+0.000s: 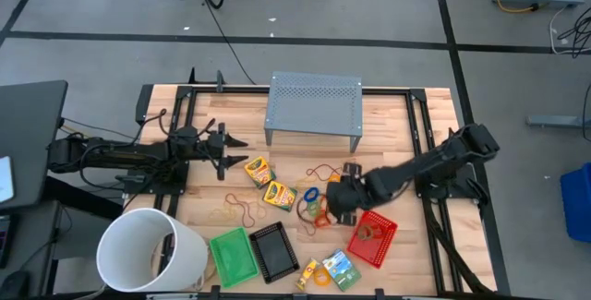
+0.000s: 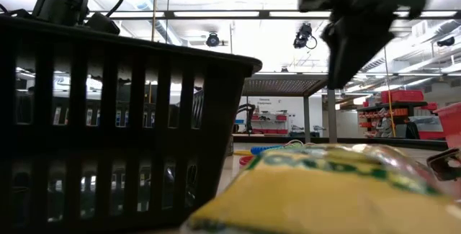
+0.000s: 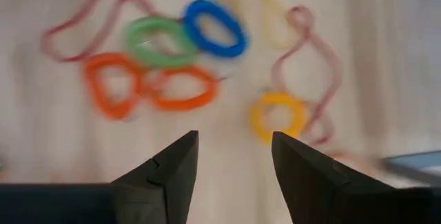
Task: Pick & Place Office Desk Supplies
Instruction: Put the yellow spring keychain into the red bin, then put the orange spring keychain into the red bin
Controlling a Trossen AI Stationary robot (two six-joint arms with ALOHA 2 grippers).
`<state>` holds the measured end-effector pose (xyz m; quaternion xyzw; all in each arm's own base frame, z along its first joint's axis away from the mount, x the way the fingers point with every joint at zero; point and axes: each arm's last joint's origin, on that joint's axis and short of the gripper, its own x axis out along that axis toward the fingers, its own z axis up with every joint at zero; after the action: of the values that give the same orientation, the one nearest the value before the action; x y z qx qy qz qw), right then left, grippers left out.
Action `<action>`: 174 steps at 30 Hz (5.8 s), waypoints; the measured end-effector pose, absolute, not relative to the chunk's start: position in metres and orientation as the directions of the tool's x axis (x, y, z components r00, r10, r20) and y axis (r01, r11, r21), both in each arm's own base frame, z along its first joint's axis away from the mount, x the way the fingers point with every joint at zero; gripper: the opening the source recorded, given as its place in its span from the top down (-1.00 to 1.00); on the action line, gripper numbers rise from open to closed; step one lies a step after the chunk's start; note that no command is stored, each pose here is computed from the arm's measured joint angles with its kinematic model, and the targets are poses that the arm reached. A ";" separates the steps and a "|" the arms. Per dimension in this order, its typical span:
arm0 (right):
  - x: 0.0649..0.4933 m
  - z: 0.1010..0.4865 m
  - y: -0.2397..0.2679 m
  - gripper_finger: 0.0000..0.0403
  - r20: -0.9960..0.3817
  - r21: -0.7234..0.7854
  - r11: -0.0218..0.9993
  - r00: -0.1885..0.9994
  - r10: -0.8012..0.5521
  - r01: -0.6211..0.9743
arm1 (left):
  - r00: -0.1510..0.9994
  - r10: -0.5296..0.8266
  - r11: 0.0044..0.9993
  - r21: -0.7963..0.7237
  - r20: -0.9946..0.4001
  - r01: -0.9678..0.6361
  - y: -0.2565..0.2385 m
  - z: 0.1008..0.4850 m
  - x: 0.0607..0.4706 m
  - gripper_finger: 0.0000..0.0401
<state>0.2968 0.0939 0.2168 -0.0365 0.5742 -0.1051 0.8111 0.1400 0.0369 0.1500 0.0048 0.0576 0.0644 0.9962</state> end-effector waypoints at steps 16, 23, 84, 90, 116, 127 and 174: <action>0.295 0.163 0.042 0.05 -0.948 -0.048 0.999 0.314 -0.046 0.002 | 0.988 0.130 0.991 0.040 -0.080 -0.127 0.037 0.153 0.140 -0.02; 0.291 0.150 0.032 0.05 -0.944 -0.042 0.999 0.327 -0.040 0.000 | 0.988 0.130 0.991 0.040 -0.079 -0.127 0.037 0.153 0.140 -0.02; 0.280 0.239 0.165 0.99 -0.975 0.215 0.953 -0.011 0.223 0.211 | 0.987 0.141 0.990 0.041 -0.082 -0.138 0.037 0.153 0.140 -0.02; 0.281 0.234 0.181 0.99 -0.949 0.314 0.922 0.043 0.313 0.226 | 0.987 0.141 0.990 0.041 -0.081 -0.138 0.037 0.153 0.140 -0.02; 0.259 0.180 0.179 0.12 -0.930 0.303 0.850 -0.061 0.362 0.432 | 0.987 0.141 0.990 0.041 -0.080 -0.138 0.037 0.153 0.140 -0.02; 0.284 0.221 0.178 0.12 -0.940 0.342 0.875 0.136 0.314 0.342 | 0.987 0.141 0.990 0.041 -0.080 -0.138 0.037 0.153 0.140 -0.02; 0.334 0.128 0.158 0.82 -0.980 -0.063 0.955 0.197 -0.005 -0.290 | 0.987 0.153 0.986 0.065 -0.043 -0.150 0.038 0.157 0.141 -0.02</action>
<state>0.3338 0.1581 0.1279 -0.1178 0.6265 0.0934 0.7648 0.1405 0.0377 0.1569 0.0310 0.0241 0.0762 0.9963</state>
